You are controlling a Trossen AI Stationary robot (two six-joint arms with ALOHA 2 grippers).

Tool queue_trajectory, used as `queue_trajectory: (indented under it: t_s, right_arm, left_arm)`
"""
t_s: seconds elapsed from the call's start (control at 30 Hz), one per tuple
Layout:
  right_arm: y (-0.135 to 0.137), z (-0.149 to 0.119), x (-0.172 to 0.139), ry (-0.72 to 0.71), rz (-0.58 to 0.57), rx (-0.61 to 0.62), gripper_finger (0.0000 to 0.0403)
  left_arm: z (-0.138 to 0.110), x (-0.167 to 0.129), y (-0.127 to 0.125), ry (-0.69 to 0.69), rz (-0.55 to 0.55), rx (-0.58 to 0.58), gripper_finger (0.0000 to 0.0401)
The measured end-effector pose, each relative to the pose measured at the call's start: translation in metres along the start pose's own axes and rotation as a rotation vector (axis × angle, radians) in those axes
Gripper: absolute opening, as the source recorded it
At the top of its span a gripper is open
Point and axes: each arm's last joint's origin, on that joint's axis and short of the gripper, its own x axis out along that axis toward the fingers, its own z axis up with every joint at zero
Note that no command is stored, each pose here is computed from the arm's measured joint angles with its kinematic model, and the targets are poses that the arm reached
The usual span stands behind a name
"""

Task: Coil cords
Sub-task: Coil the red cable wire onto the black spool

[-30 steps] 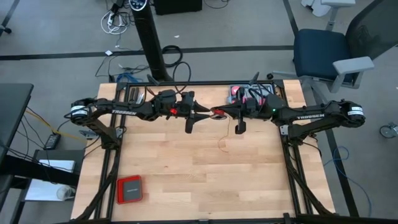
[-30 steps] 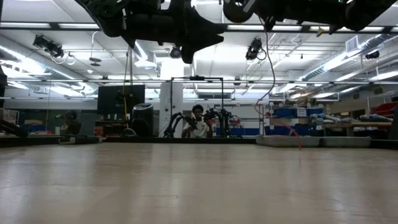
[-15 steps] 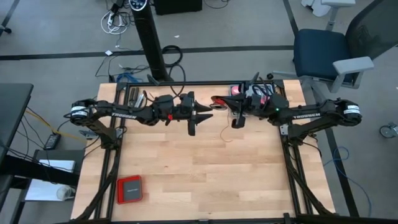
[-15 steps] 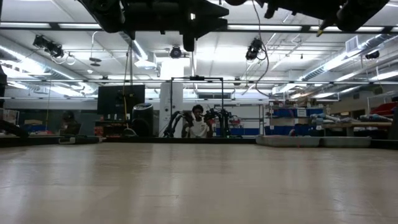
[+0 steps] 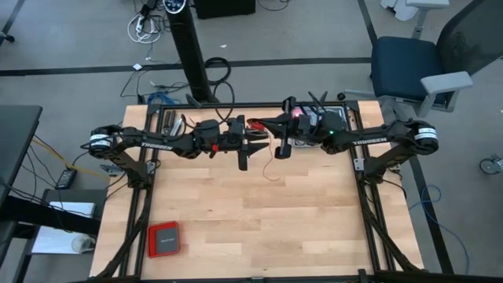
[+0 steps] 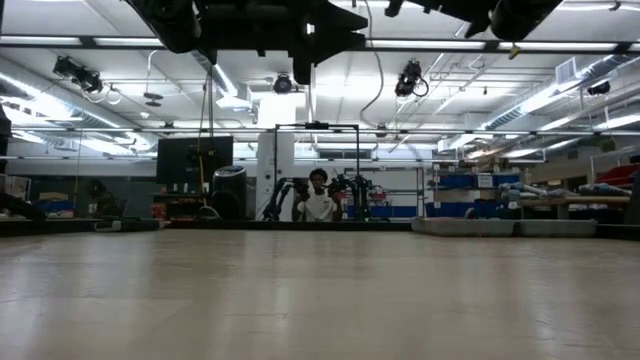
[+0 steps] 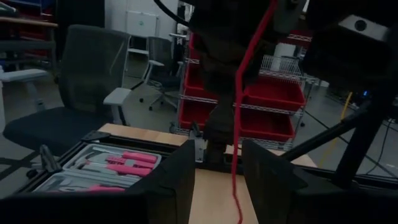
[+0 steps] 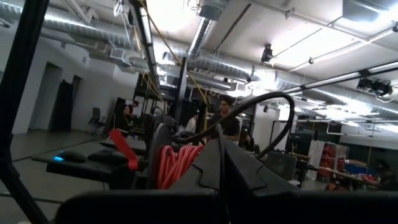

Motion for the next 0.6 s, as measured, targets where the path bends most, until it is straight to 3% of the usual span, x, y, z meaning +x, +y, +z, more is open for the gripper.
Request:
queue_trajectory:
  t_s: [0.33, 0.4, 0.5, 0.6]
  right_arm:
    - [0.000, -0.008, 0.011, 0.003, 0.001, -0.029, 0.0004]
    - [0.000, -0.007, 0.011, 0.000, 0.001, -0.028, 0.0004]
    - [0.000, -0.007, 0.011, 0.000, 0.003, -0.018, 0.0004]
    - [0.001, -0.008, 0.011, -0.002, 0.019, 0.016, 0.0004]
  left_arm:
    - [-0.006, 0.000, 0.001, 0.062, 0.014, 0.001, 0.0130]
    - [-0.009, 0.000, 0.002, 0.084, 0.038, 0.029, 0.0106]
    - [-0.011, -0.001, 0.004, 0.102, 0.054, 0.042, 0.0031]
    - [-0.011, -0.001, 0.005, 0.103, 0.068, 0.042, 0.0007]
